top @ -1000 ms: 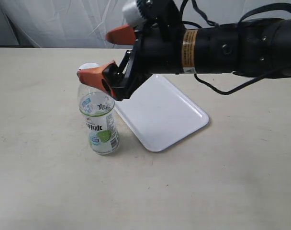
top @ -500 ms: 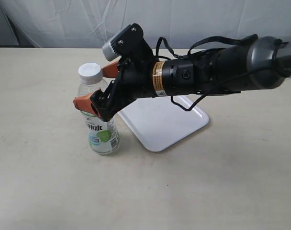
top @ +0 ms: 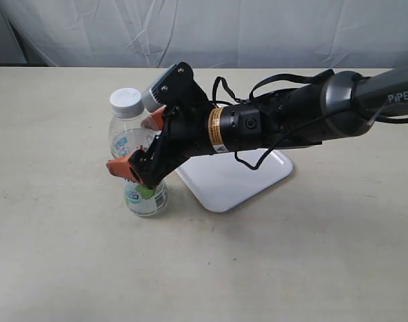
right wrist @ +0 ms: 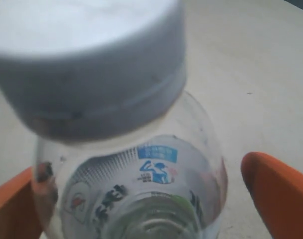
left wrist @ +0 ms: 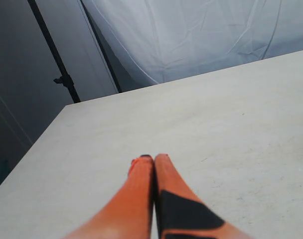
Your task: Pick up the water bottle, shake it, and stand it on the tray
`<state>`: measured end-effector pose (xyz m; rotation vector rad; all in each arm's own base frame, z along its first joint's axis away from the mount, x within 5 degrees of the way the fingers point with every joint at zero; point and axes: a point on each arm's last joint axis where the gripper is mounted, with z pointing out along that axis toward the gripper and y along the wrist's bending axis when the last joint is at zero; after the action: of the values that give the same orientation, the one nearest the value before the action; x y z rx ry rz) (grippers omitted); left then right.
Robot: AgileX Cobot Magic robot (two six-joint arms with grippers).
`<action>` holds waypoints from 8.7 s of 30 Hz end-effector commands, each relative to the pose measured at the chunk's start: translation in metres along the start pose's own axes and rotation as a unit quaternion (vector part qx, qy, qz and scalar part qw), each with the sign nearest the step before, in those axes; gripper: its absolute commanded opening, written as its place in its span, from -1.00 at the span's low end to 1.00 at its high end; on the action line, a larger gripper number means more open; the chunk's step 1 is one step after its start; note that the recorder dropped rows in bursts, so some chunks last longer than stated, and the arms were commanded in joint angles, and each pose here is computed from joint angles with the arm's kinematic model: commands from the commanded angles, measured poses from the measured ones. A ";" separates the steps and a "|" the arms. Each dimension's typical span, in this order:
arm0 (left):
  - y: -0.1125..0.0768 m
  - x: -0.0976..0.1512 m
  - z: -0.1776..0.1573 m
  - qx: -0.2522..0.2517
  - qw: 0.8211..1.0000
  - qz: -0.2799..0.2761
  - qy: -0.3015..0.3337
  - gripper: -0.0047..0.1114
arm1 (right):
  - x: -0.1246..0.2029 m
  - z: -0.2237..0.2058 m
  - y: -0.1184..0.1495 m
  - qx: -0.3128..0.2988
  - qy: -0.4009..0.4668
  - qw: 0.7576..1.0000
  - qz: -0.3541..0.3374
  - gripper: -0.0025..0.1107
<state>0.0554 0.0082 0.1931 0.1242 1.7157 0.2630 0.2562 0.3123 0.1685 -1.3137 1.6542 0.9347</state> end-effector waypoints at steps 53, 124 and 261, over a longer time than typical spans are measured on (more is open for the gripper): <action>0.000 0.001 0.000 -0.001 1.000 -0.002 0.000 -0.92 | -0.087 -0.153 0.027 0.280 -0.038 0.958 0.043 -0.97; 0.000 0.001 0.000 -0.001 1.000 -0.002 0.000 -0.92 | -0.113 -0.131 0.027 0.260 -0.079 0.962 0.009 -0.97; 0.000 0.001 0.000 -0.001 1.000 -0.002 0.000 -0.92 | 0.126 -0.320 0.145 0.601 -0.082 0.770 0.199 -0.94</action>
<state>0.0554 0.0082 0.1931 0.1242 1.7157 0.2630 0.0508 0.0014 0.1906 -0.0021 1.8650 0.0281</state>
